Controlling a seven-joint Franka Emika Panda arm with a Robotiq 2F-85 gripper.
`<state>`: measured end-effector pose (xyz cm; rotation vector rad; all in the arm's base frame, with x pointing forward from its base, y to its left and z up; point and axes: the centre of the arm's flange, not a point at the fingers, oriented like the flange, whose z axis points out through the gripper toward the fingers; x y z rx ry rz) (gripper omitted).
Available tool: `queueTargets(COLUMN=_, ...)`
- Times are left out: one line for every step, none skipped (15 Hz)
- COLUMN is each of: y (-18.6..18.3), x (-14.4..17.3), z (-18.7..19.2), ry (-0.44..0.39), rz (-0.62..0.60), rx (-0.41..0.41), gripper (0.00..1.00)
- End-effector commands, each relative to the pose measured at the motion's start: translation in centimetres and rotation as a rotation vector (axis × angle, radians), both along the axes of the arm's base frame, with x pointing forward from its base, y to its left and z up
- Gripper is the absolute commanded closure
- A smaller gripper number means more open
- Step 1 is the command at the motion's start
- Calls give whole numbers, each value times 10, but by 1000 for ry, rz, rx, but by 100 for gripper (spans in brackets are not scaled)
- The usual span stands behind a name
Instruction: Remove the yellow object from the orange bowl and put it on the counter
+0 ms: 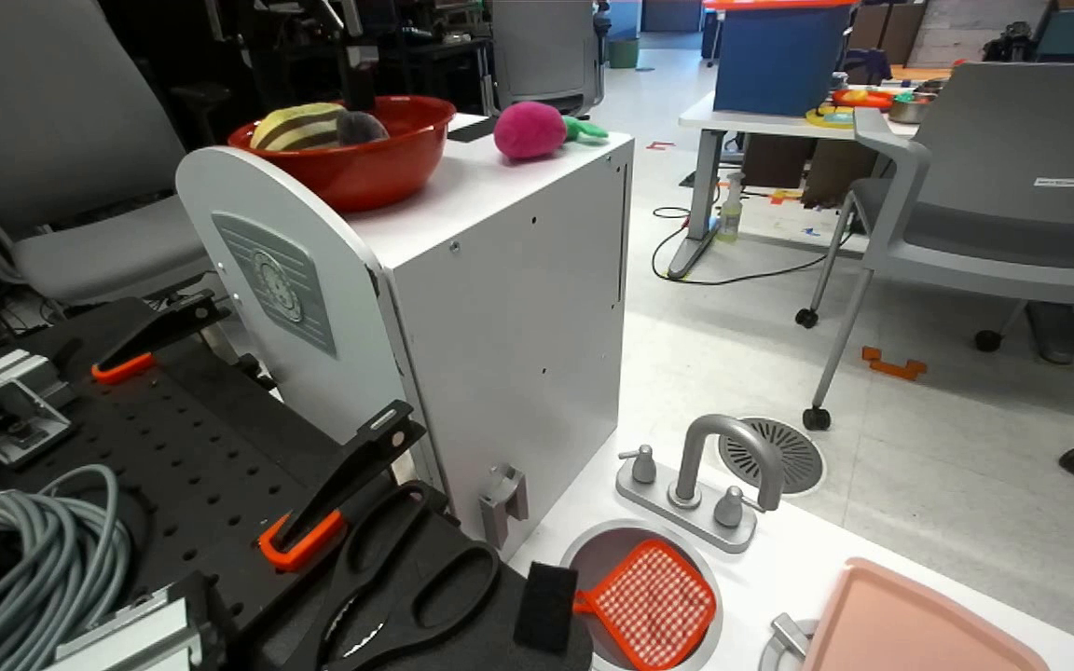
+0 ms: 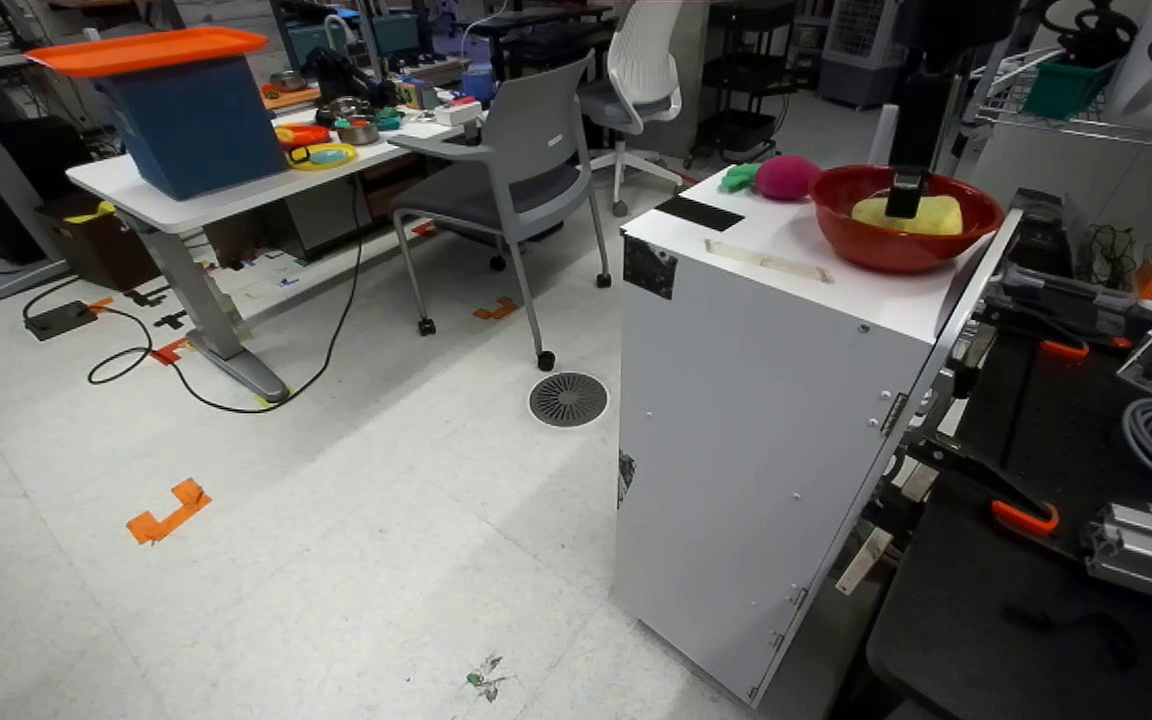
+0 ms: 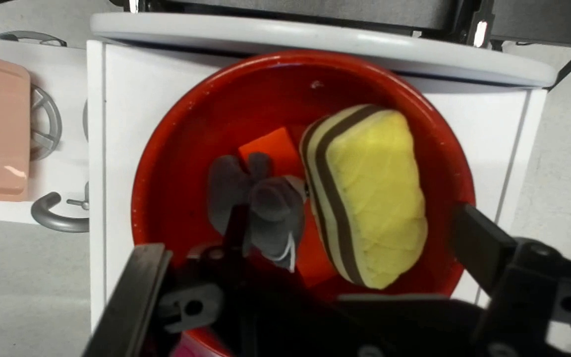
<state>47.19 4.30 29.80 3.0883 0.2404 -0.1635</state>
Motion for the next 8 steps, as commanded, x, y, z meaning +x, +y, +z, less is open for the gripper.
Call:
queueTargets(y=-11, x=-14, z=13, ry=-39, rz=-59, rx=-15, gripper=0)
queueTargets(y=-13, x=-15, z=14, ry=-40, rz=-70, rx=-16, gripper=0)
queueTargets(y=-14, x=-16, z=14, ry=-41, rz=-77, rx=-15, gripper=0)
queueTargets(y=-17, x=-16, z=14, ry=-41, rz=-82, rx=-11, gripper=0)
queueTargets(y=-18, x=-16, z=13, ry=-39, rz=-85, rx=-9, gripper=0)
queueTargets(y=-20, x=-16, z=11, ry=-36, rz=-87, rx=-8, gripper=0)
queueTargets(y=-21, x=-15, z=10, ry=-33, rz=-87, rx=-7, gripper=0)
queueTargets(y=-22, x=-15, z=9, ry=-30, rz=-88, rx=-8, gripper=0)
